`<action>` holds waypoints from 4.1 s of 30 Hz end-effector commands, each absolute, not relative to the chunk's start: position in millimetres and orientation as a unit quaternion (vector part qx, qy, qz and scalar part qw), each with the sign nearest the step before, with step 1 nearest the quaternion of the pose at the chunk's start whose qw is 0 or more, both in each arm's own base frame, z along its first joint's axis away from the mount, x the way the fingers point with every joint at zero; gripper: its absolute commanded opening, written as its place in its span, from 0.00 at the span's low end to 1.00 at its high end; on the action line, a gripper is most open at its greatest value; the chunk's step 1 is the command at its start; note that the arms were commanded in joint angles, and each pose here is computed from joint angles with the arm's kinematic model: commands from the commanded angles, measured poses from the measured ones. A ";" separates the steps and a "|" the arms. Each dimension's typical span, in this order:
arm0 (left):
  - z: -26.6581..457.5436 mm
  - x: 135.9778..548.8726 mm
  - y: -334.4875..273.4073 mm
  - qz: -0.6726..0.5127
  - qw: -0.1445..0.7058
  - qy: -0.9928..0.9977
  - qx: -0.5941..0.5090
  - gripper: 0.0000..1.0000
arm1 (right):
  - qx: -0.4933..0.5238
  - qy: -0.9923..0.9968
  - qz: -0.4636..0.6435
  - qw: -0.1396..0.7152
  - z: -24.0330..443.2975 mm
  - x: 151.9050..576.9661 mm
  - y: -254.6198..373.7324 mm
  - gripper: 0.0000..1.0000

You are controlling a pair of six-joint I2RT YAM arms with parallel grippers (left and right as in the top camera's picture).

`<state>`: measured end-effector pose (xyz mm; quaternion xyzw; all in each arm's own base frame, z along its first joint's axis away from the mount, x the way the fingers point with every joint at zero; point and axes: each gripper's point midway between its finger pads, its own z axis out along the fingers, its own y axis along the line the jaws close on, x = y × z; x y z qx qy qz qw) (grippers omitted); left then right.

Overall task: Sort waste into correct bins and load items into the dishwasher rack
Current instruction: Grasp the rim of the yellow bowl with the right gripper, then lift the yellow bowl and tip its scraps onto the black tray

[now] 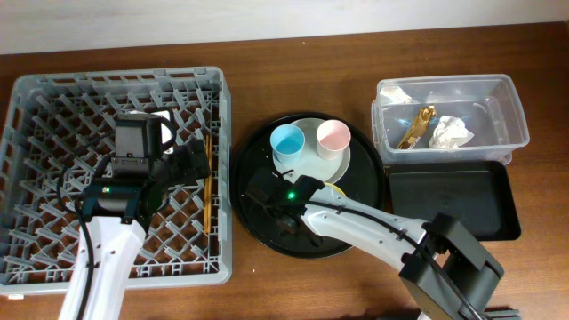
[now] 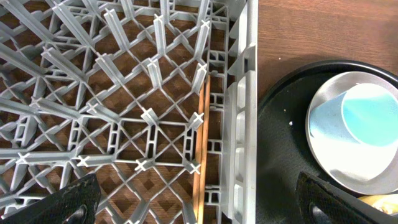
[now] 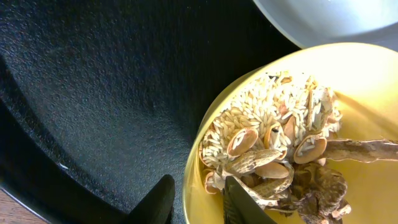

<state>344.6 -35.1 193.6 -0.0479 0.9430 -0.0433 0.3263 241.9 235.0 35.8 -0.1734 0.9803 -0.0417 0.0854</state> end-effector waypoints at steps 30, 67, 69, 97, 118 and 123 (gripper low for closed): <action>204.0 346.9 -33.3 -0.043 0.340 0.938 -0.055 0.99 | -0.171 0.980 -0.050 0.093 31.7 243.1 232.7 0.21; 204.0 346.9 -33.3 -0.043 0.340 0.938 -0.055 0.99 | -0.080 0.986 -0.022 0.145 155.9 251.9 164.4 0.04; 204.0 346.9 -33.3 -0.043 0.340 0.938 -0.055 0.99 | -0.050 0.989 0.000 0.141 166.4 259.6 138.2 0.04; 204.0 346.9 -33.3 -0.043 0.340 0.938 -0.054 0.99 | 0.163 0.805 0.489 0.294 154.9 308.4 -49.7 0.04; 204.0 346.9 -33.3 -0.043 0.340 0.938 -0.055 0.99 | 0.254 0.667 0.588 0.380 187.3 287.0 -100.0 0.04; 204.0 346.9 -33.3 -0.043 0.340 0.938 -0.055 0.99 | 0.249 0.669 0.586 0.384 186.2 285.8 -98.4 0.04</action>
